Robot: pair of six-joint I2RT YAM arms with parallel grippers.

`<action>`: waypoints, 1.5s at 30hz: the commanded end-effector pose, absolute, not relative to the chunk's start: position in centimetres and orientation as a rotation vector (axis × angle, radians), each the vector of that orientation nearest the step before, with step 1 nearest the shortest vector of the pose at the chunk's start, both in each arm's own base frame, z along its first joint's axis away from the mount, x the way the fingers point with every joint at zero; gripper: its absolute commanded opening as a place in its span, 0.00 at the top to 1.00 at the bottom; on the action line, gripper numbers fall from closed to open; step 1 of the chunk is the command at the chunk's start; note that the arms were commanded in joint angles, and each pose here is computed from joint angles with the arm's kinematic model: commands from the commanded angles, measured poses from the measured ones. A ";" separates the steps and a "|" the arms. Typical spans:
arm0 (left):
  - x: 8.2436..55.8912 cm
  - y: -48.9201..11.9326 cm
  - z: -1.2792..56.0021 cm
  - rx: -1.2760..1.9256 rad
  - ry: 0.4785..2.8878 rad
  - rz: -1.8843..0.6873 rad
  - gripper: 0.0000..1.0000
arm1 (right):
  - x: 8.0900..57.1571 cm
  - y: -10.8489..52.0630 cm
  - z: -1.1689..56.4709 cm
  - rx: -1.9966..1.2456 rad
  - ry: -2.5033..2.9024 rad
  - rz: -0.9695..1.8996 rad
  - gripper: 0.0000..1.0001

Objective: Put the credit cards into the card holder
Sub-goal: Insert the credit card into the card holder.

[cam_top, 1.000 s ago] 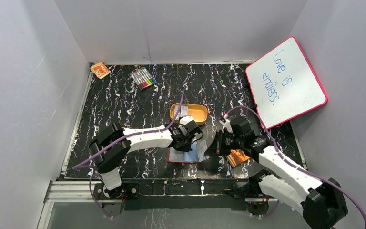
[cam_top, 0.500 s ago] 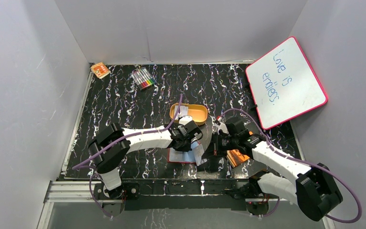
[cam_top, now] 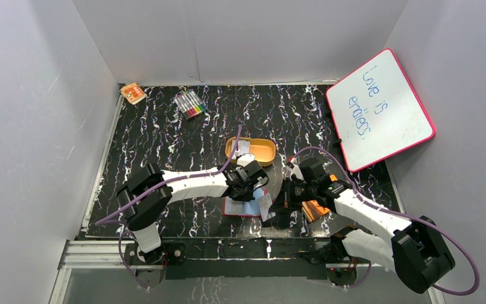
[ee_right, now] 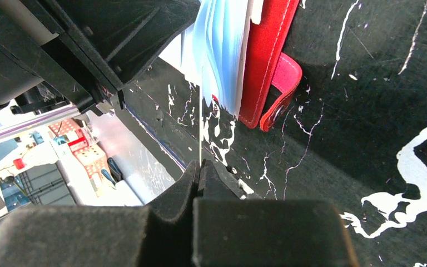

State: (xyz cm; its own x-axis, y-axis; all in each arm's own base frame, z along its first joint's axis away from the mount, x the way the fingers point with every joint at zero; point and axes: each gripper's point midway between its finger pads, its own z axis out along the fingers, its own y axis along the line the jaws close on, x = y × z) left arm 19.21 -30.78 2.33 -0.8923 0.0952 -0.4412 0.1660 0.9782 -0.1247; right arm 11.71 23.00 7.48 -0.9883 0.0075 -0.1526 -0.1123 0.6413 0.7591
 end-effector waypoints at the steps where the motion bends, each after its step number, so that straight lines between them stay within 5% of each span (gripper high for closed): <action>1: 18.0 -28.5 1.9 0.206 2.710 -0.123 1.00 | 12.1 23.7 8.2 -0.117 2.671 1.321 1.00; 16: 18.3 -28.7 2.5 0.203 2.699 -0.136 1.00 | 11.8 24.7 7.7 -0.170 2.691 1.410 1.00; 24: 18.9 -29.2 4.5 0.232 2.667 -0.152 0.68 | 12.1 25.5 7.3 -0.209 2.691 1.419 1.00; 28: 19.1 -29.4 5.5 0.241 2.651 -0.165 0.61 | 12.1 25.8 6.6 -0.212 2.698 1.431 1.00; 45: 19.6 -29.8 10.2 0.206 2.581 -0.256 0.49 | 12.2 27.9 7.3 -0.280 2.665 1.468 1.00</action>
